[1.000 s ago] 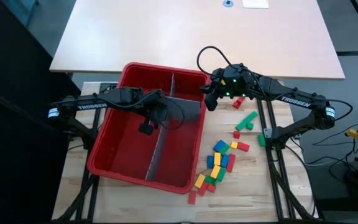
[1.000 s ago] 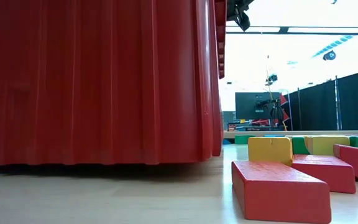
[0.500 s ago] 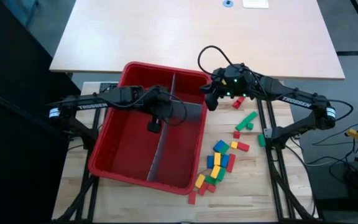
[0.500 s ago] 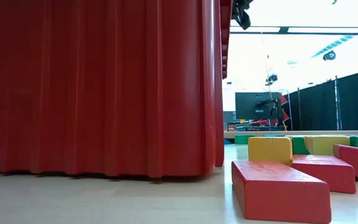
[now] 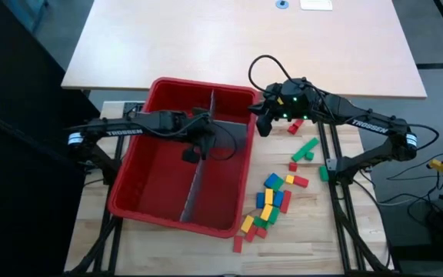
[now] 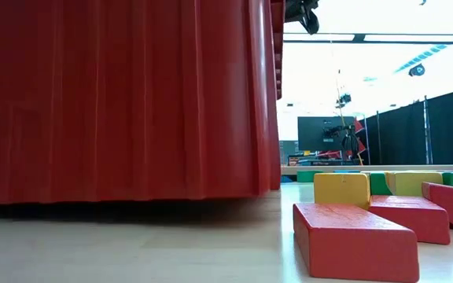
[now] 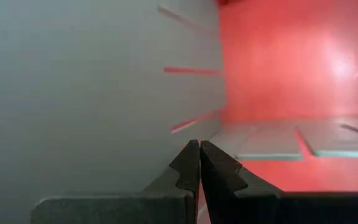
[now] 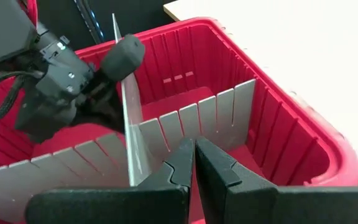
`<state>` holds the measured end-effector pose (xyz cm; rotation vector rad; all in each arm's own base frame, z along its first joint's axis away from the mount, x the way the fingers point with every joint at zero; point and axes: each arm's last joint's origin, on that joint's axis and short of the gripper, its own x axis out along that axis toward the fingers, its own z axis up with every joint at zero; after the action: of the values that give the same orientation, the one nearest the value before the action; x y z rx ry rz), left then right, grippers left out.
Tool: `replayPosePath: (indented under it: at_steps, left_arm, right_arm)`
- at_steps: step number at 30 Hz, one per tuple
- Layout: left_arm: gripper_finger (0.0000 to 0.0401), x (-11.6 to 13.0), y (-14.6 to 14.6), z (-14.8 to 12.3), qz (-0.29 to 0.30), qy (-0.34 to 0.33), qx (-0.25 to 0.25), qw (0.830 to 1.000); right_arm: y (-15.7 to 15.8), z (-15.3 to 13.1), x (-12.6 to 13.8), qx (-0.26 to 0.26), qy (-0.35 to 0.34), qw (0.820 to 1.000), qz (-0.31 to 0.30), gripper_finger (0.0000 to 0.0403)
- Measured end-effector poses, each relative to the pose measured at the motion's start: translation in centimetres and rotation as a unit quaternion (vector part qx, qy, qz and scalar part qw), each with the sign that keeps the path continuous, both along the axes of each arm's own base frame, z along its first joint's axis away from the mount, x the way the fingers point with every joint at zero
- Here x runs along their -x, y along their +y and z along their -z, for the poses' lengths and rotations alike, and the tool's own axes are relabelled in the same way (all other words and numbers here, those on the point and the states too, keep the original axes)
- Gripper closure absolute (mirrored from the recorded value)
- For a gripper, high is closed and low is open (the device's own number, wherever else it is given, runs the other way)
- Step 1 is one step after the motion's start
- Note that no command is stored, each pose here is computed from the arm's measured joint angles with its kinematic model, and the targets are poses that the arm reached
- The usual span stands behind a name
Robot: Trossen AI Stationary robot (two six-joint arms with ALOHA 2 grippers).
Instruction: Sort blocks
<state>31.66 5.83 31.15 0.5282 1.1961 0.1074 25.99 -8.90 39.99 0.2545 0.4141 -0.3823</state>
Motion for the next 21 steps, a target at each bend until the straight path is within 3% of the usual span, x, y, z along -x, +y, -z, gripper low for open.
replayPosePath:
  at_steps: [21]
  left_arm:
    - [0.0401, 1.5, 0.2, -0.3, -0.053, 0.024, 0.016, 0.998]
  right_arm:
    - [0.0, 0.0, 0.0, 0.000, -0.001, 1.000, 0.000, 0.0403]
